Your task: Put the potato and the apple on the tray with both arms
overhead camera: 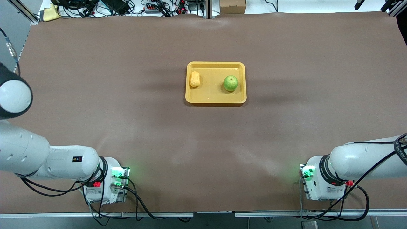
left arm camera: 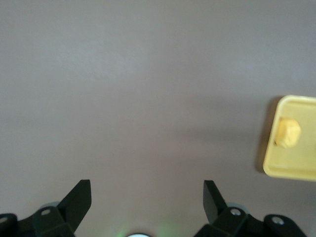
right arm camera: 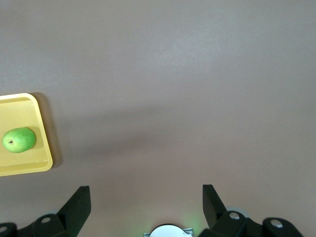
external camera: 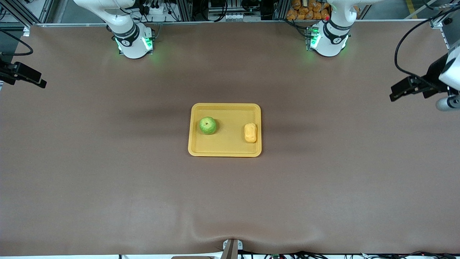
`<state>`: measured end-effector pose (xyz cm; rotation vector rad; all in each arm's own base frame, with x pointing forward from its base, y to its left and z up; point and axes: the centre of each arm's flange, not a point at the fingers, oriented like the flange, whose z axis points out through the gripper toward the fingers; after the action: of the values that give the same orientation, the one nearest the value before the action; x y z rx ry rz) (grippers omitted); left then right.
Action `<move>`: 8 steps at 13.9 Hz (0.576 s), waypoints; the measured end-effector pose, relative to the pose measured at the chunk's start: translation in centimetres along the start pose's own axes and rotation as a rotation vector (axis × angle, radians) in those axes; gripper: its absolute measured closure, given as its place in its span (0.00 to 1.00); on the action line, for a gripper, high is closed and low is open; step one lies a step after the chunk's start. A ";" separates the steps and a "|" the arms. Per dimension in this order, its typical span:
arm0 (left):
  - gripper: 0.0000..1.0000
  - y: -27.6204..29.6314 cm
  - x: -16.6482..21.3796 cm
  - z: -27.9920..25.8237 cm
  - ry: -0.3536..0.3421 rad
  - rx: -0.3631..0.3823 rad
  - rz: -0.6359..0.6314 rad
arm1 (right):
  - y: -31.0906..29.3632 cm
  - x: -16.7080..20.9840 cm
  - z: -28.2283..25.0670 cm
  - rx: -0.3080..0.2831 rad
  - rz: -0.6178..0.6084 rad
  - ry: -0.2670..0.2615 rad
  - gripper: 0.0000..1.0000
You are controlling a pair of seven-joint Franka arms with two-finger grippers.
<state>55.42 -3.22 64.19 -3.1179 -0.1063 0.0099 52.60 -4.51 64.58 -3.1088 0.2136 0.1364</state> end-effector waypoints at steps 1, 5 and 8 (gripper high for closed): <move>0.00 -0.8 -0.9 -0.2 -0.003 -0.021 0.004 | 0.0 0.0 0.0 0.000 -0.001 0.000 0.00; 0.00 -1.5 -4.2 -1.4 0.006 -0.036 0.011 | -0.2 0.3 0.4 -0.001 -0.003 -0.009 0.00; 0.00 -0.3 -5.6 -2.1 0.018 -0.025 0.037 | 0.0 0.8 1.0 -0.002 0.002 -0.020 0.00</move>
<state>49.82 -3.35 66.31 -3.1440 -0.0483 -0.0194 53.27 -4.57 63.48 -3.1082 0.2156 0.1670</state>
